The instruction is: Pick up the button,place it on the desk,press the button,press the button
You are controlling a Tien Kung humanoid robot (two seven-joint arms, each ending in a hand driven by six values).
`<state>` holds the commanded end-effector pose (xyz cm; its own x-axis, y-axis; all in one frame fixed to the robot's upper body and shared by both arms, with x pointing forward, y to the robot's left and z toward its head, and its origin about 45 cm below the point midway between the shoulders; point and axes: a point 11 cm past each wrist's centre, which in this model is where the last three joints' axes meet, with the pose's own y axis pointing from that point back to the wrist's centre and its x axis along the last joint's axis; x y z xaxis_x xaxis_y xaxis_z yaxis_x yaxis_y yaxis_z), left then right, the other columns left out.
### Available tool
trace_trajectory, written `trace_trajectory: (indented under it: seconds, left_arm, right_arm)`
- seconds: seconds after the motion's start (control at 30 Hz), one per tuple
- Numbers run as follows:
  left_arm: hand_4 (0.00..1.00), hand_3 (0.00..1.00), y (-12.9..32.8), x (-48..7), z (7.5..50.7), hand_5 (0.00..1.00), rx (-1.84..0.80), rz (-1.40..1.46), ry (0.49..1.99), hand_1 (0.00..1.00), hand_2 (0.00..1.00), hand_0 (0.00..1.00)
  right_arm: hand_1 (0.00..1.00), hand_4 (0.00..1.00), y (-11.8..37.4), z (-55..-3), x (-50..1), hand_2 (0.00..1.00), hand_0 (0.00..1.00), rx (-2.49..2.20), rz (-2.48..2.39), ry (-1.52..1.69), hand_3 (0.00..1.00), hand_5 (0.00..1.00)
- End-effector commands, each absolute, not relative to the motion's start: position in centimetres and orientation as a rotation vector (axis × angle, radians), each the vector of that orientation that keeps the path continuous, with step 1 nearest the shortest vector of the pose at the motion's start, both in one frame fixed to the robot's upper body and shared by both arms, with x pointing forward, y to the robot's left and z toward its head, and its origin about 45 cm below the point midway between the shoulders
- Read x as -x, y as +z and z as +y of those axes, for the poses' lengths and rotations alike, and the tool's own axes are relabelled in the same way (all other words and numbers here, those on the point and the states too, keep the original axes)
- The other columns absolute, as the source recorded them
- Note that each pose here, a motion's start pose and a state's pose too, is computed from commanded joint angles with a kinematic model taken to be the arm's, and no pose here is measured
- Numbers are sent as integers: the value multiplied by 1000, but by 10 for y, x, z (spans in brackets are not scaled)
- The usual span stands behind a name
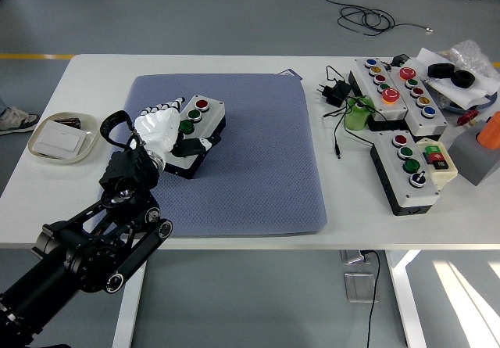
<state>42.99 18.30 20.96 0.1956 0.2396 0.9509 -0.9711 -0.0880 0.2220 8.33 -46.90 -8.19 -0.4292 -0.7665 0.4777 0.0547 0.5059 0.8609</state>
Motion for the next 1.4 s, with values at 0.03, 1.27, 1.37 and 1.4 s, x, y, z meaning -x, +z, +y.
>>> trace_trajectory:
  seconds: [0.03,1.27,1.37,1.4]
  left_arm:
    - [998,998,209,-432,182,773,-1222,-833,1225,998,998,920]
    - [968,998,185,-472,210,434,-1533,-883,1125,837,973,654]
    - [860,894,183,-472,210,205,-1551,-897,1109,639,705,506]
    - [860,894,183,-472,210,205,-1556,-906,1105,639,705,506]
  right_arm:
    - [797,412,-82,-469,-84,817,787,-600,-1776,-1056,751,479]
    - [797,412,-79,-473,-89,817,787,-607,-1771,-1037,751,479]
    - [797,412,-79,-474,-88,817,787,-606,-1769,-1036,751,479]
    - [797,412,-79,-474,-87,817,787,-605,-1767,-1036,751,479]
